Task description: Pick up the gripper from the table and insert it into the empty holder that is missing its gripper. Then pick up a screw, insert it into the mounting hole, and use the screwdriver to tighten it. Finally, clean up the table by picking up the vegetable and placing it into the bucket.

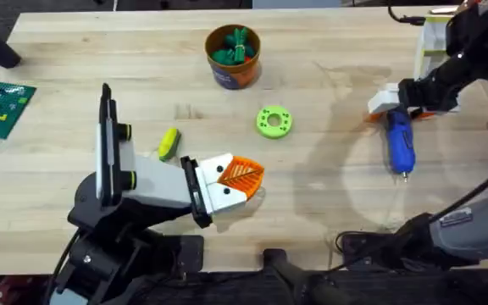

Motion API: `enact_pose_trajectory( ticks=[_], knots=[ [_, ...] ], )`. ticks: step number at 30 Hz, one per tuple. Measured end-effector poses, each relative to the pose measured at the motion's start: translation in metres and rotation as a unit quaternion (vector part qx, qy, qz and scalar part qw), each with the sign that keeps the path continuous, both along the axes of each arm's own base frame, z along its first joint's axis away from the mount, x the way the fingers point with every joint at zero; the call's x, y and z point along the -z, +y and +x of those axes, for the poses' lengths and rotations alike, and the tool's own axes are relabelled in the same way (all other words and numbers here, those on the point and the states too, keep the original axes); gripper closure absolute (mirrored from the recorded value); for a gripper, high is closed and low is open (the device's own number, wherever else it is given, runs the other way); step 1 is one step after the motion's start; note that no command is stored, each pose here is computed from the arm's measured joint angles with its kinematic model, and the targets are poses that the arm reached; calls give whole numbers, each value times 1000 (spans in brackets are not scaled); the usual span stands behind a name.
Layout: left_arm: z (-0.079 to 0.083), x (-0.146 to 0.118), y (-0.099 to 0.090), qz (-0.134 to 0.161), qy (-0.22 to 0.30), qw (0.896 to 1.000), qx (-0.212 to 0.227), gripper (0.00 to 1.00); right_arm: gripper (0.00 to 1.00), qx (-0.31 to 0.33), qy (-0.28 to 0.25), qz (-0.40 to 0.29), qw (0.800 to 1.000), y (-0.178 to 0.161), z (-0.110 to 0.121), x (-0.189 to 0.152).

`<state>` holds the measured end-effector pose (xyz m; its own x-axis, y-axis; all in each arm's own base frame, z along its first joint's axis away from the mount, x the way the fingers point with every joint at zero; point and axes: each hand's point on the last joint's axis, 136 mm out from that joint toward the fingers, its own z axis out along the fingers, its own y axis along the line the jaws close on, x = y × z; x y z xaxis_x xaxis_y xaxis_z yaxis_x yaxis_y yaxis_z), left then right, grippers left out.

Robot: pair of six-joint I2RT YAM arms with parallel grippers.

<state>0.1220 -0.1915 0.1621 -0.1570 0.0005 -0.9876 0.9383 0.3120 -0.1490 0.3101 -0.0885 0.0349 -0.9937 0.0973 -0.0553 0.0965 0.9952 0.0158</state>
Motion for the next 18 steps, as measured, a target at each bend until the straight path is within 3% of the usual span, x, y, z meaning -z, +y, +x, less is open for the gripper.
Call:
enact_pose_trajectory(
  ticks=[14,16,18],
  knots=[
    [0,0,0,0,0,1000,0,990,11,20,-7,-4,1000,-1,-2,2],
    [0,0,0,0,0,1000,0,990,29,21,-9,-5,1000,-1,-2,2],
    [0,0,0,0,0,1000,0,990,107,22,-9,-5,1000,-1,-2,2]
  ],
)
